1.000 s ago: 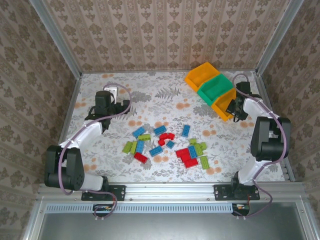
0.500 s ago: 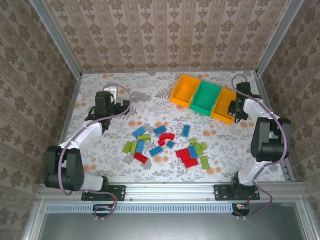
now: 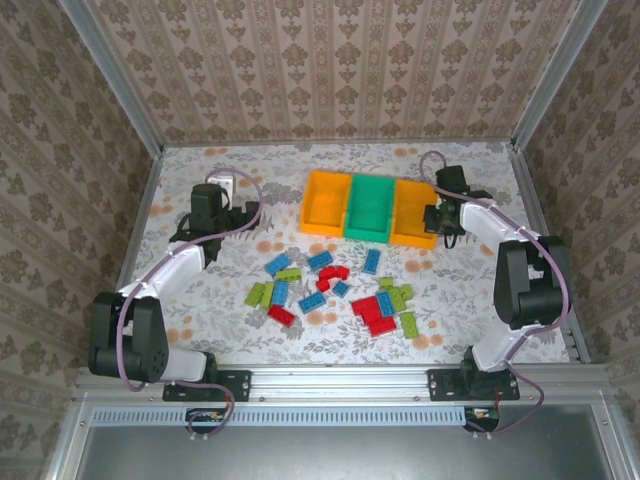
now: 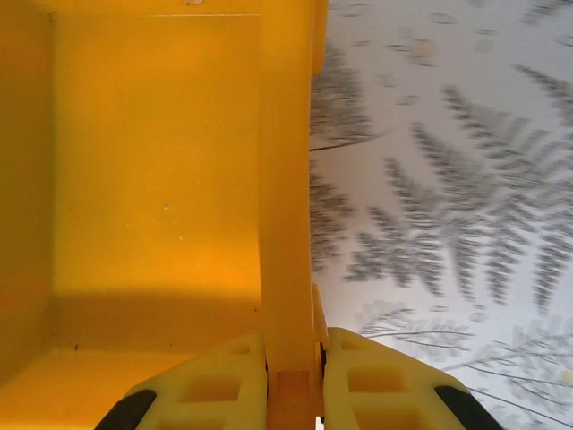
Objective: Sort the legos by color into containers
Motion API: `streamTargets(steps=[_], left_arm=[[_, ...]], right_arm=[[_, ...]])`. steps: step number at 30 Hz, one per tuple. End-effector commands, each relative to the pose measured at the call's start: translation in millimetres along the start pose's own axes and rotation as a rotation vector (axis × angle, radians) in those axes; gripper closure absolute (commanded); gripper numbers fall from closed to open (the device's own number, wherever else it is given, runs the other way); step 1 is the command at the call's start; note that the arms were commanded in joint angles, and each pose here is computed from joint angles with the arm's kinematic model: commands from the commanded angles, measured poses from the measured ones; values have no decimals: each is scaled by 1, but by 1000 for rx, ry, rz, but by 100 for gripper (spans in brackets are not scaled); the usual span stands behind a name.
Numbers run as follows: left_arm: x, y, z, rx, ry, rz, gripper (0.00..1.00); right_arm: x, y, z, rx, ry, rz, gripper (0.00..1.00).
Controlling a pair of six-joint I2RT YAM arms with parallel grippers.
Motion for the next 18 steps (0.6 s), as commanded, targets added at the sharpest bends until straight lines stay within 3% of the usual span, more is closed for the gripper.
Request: streamTargets(steps=[1,6,7,9,11,13,18], left_arm=[[-1,-10,0,8,-15,-11,0],[-3,-12,0,15,-10,-13,0],[-4,-12,0,14,-9,-10,0],[-4,-11,1,13,-16,-12,0],[-5,-11,0,8,-21,-9,0],[-6,-10,-1,5,-23,-9,0],[-7,-10,-1,5,-25,-9,0]], right_arm=[[14,-4,20,68,-88,-45,87],[15,-3,27,84,-99,-48,86],[15,-3,27,81,-99,-49,81],[16,-7,26,60,-84,-56,53],[17,-13,24,54,-70,-68,35],[18,-23,25,73,-66,-95,28],[9,-57,26,148,-60,-157,25]])
Point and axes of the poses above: each hand's point on the last joint's axis, 136 mm out from that joint toward the fingers, its own y axis out along the fingers, its own z axis along the line the jaws close on, x = y × z, the point moved 8 cm from there along -y, back along the fingers, and after that the axes turned 1 degree about -y, right-handed, at the moved point
